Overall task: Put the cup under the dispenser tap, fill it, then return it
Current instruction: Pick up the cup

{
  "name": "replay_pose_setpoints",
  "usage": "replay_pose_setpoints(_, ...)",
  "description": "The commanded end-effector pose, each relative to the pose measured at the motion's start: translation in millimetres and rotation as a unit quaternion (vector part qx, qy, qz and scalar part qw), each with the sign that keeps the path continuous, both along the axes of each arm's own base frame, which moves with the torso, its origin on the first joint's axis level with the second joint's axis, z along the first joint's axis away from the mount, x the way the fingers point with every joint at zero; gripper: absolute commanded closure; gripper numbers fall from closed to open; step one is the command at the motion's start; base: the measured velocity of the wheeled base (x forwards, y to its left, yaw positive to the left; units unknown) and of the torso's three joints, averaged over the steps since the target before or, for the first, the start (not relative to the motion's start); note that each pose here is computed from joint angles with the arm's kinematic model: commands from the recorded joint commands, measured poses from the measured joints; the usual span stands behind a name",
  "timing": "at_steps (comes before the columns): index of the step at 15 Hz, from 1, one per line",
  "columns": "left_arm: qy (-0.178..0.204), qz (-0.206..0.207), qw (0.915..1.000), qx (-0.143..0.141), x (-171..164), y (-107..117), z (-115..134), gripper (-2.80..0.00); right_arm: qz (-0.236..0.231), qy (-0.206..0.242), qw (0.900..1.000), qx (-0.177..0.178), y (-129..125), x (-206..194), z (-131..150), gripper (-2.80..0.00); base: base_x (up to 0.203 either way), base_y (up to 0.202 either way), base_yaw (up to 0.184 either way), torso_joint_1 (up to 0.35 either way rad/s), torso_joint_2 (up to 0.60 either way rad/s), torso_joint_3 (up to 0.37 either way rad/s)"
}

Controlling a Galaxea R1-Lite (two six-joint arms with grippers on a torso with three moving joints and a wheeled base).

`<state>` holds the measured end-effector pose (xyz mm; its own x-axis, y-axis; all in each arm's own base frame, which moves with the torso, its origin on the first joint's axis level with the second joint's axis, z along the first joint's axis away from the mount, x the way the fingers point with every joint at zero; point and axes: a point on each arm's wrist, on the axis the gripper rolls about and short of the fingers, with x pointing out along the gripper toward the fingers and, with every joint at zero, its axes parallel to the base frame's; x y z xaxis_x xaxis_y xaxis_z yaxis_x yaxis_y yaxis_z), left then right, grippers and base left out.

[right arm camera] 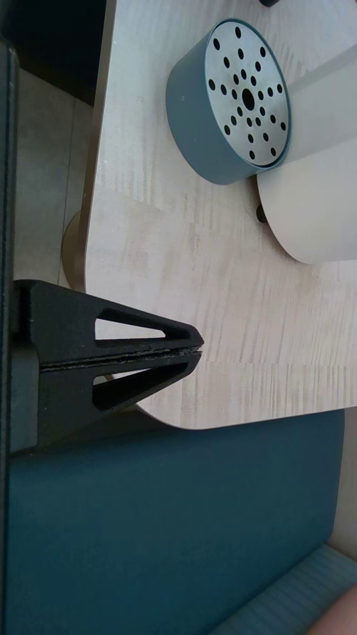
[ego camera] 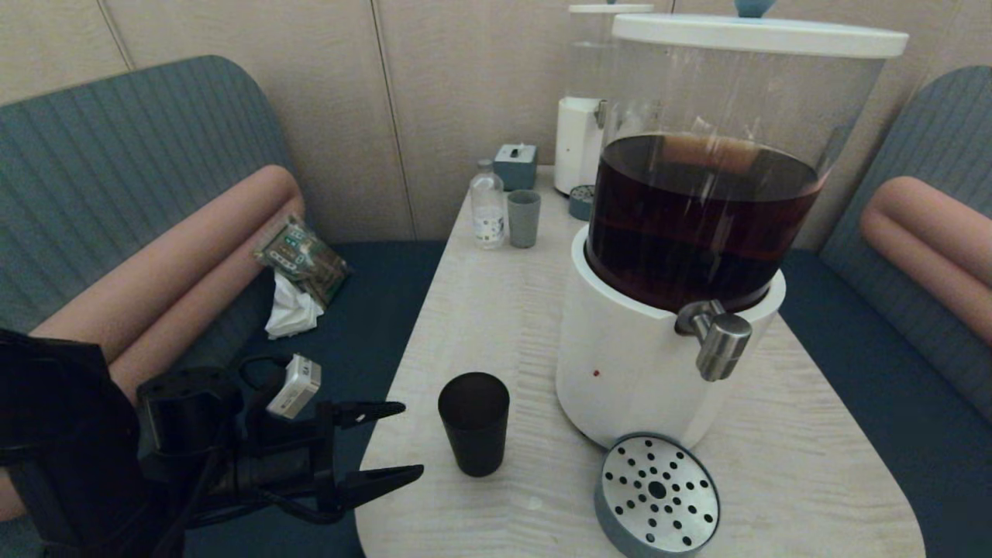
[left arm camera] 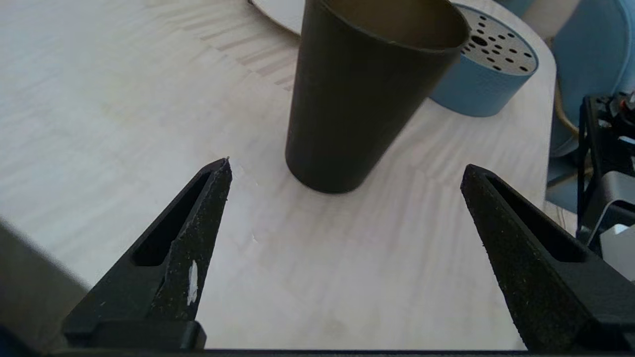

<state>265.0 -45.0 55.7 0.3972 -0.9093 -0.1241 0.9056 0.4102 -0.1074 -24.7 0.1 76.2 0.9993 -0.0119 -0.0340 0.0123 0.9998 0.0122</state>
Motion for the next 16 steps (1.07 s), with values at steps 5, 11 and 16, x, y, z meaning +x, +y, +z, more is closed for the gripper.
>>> replay_pose_setpoints(5, -0.005, -0.05, 0.9987, -0.004, 20, -24, -13, -2.8, 0.0, -0.001, 1.0, 0.0, 0, 0, 0, 0.0, 0.0, 0.0, 0.0, 0.0, 0.0, 0.0)
replay_pose_setpoints(11, -0.022, -0.062, 0.9978, -0.009, 36, -36, -14, -2.8, 0.0, -0.001, 1.0, 0.0, 0, 0, 0, 0.0, 0.0, 0.0, 0.0, 0.0, 0.0, 0.0)
replay_pose_setpoints(16, -0.04, -0.068, 0.9968, -0.011, 47, -43, -12, -2.8, 0.0, -0.001, 1.0, 0.0, 0, 0, 0, 0.0, 0.0, 0.0, 0.0, 0.0, 0.0, 0.0)
